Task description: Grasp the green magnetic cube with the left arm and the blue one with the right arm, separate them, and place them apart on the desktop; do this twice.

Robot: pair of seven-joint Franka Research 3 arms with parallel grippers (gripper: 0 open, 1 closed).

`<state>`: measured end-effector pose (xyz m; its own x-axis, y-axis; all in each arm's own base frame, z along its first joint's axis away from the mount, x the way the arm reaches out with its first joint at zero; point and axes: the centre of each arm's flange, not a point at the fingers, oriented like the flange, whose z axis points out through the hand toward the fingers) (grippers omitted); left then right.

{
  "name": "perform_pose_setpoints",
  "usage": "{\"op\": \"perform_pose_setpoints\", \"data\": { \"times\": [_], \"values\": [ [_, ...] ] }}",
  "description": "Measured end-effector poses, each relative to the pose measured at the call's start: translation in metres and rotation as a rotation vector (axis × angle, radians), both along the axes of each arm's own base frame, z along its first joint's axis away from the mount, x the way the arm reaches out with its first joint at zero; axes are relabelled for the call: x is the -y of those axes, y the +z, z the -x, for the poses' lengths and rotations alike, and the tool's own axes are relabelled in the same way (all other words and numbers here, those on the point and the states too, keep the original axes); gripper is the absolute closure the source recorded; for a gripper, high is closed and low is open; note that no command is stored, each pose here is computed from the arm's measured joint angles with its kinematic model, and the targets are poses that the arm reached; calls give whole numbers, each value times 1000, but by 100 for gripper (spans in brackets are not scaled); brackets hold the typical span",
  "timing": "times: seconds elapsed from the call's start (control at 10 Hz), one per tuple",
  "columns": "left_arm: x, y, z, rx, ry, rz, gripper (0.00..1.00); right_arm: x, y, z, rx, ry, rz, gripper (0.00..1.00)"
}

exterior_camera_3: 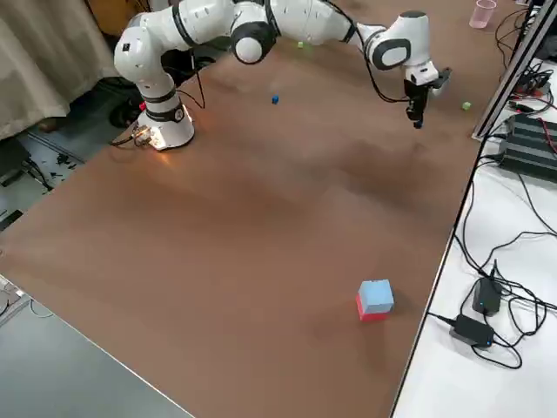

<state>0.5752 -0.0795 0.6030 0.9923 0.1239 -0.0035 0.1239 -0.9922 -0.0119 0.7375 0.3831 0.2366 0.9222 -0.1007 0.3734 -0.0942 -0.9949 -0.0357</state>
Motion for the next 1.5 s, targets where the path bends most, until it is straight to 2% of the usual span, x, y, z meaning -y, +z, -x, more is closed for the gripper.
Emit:
{"op": "perform_pose_setpoints", "data": {
  "times": [0.1, 0.2, 0.4, 0.6, 0.8, 1.1, 1.4, 1.5],
  "values": [
    [-1, 0, -1, 1, 2, 1, 0, 14, 1, -8, 9, -8, -1, 75],
    [-4, 0, -1, 1, 7, 1, 0, 24, 3, -13, 12, 2, 6, 64],
    [-9, -2, -3, -1, 17, 3, 0, 29, 11, -18, 29, 26, 8, 33],
    [-14, -2, -4, -1, 25, 3, 0, 18, 42, -17, 61, 41, -12, 1],
    [-14, -3, -4, -2, 25, 3, 0, 20, 81, -9, 53, 40, -10, 0],
    [-13, -5, -5, -5, 23, 3, 0, 84, 167, 9, 31, 25, 7, 0],
    [-8, -6, -5, -8, 15, 4, 0, 166, 277, 52, 63, 14, 6, 0],
    [-9, -8, -6, -10, 17, 3, 0, 191, 309, 72, 40, 4, 7, 0]
  ]
}}
